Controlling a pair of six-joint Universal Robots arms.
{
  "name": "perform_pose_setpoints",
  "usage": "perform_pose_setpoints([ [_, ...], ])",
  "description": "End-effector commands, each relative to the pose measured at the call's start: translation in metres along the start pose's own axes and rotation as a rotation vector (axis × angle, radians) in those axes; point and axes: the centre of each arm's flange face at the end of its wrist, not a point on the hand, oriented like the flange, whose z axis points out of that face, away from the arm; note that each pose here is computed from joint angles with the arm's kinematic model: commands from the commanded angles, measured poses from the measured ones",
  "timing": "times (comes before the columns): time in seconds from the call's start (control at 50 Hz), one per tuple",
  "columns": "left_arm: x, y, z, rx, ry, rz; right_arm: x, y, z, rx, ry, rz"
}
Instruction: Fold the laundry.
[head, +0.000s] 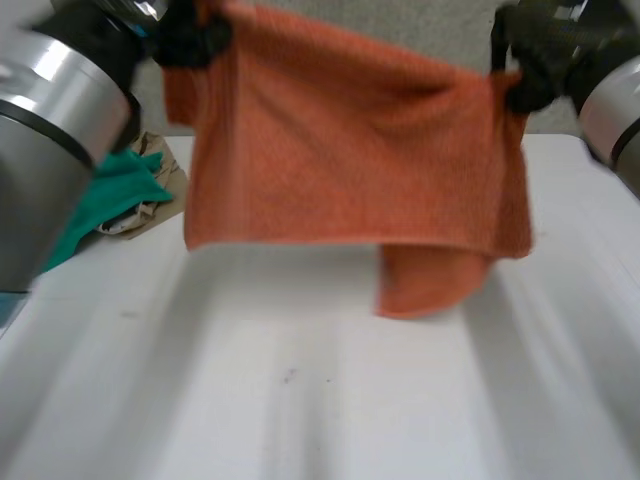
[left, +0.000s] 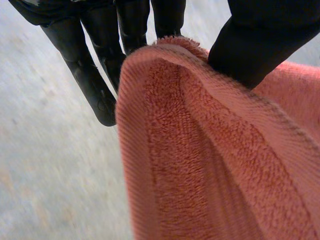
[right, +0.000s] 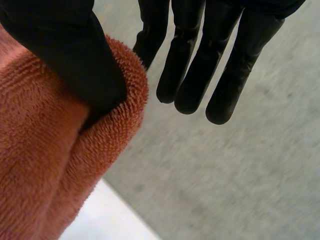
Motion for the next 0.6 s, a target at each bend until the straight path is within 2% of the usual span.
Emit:
perform_pose_setpoints([
  [0.02, -0.004, -0.028, -0.014, 0.062, -0.019, -0.043, 0.013, -0.044, -0.002, 0.064, -0.002, -0.016],
  [0.12, -0.002, 0.004, -0.011, -0.027, -0.021, -0.049, -0.002, -0.014, 0.016, -0.019, -0.088, -0.001],
  [0.26, -0.005, 0.094, 0.005, -0.242, -0.035, -0.056, -0.029, 0.040, 0.036, -0.148, -0.163, 0.018],
  [0.28, -0.013, 0.120, 0.009, -0.297, -0.055, -0.053, -0.043, 0.053, 0.041, -0.170, -0.189, 0.022],
  [0.36, -0.035, 0.176, 0.019, -0.394, -0.106, -0.040, -0.074, 0.085, 0.050, -0.223, -0.253, 0.020],
  [0.44, -0.053, 0.218, 0.028, -0.451, -0.154, -0.011, -0.117, 0.115, 0.057, -0.243, -0.346, -0.004],
  [0.52, -0.066, 0.236, 0.038, -0.459, -0.213, 0.027, -0.127, 0.118, 0.064, -0.221, -0.344, -0.024],
  [0.6, -0.063, 0.237, 0.036, -0.468, -0.207, 0.032, -0.116, 0.096, 0.066, -0.179, -0.293, -0.014],
])
